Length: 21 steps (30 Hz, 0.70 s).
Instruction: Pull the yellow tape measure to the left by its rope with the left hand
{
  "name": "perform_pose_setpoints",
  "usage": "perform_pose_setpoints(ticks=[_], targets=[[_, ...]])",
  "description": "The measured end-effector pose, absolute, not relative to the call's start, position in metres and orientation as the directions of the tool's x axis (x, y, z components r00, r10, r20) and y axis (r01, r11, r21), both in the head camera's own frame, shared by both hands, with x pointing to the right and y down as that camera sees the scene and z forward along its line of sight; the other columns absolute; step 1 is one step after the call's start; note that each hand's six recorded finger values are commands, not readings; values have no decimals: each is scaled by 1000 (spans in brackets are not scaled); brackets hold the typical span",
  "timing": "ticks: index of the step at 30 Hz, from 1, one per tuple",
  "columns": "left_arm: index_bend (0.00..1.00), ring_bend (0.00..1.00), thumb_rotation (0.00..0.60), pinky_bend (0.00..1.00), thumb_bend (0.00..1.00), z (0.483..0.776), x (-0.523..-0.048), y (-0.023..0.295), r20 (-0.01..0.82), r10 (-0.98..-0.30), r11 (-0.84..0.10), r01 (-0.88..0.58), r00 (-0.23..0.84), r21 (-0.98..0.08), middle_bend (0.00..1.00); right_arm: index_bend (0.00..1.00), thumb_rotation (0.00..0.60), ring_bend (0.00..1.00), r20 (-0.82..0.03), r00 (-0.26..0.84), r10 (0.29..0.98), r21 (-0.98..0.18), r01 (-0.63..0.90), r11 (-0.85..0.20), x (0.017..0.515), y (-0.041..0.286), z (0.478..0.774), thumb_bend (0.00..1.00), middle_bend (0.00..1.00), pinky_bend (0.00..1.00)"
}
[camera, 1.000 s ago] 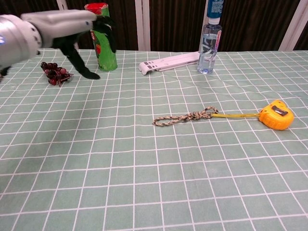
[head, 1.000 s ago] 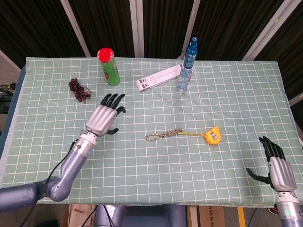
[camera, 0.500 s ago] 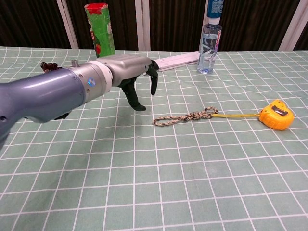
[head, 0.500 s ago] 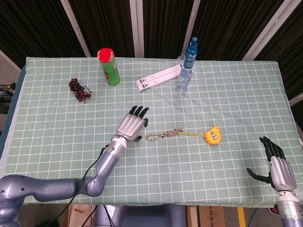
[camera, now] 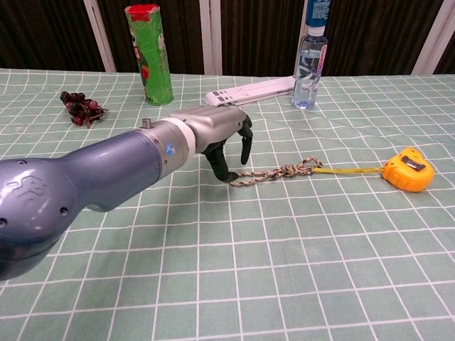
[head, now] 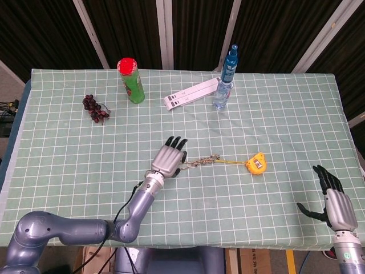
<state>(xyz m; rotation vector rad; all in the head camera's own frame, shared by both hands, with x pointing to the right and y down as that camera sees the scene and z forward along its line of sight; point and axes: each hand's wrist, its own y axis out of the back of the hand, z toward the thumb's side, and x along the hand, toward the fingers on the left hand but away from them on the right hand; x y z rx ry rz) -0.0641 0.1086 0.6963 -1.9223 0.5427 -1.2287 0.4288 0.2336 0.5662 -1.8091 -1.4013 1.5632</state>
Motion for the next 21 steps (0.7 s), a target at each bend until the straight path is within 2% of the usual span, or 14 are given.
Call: perform_pose_setpoints(ticks=[7, 21], targets=[[482, 0, 600, 0, 440, 708, -63, 112, 596, -692, -634, 52, 408, -772, 56, 0, 600, 0, -531, -108, 841, -785, 437, -439, 429, 234, 566, 240, 0, 0], [493, 0, 600, 0, 472, 715, -52, 119, 601, -681, -645, 46, 419, -763, 63, 0, 600, 0, -535, -109, 838, -781, 441, -442, 429, 234, 567, 241, 0, 0]])
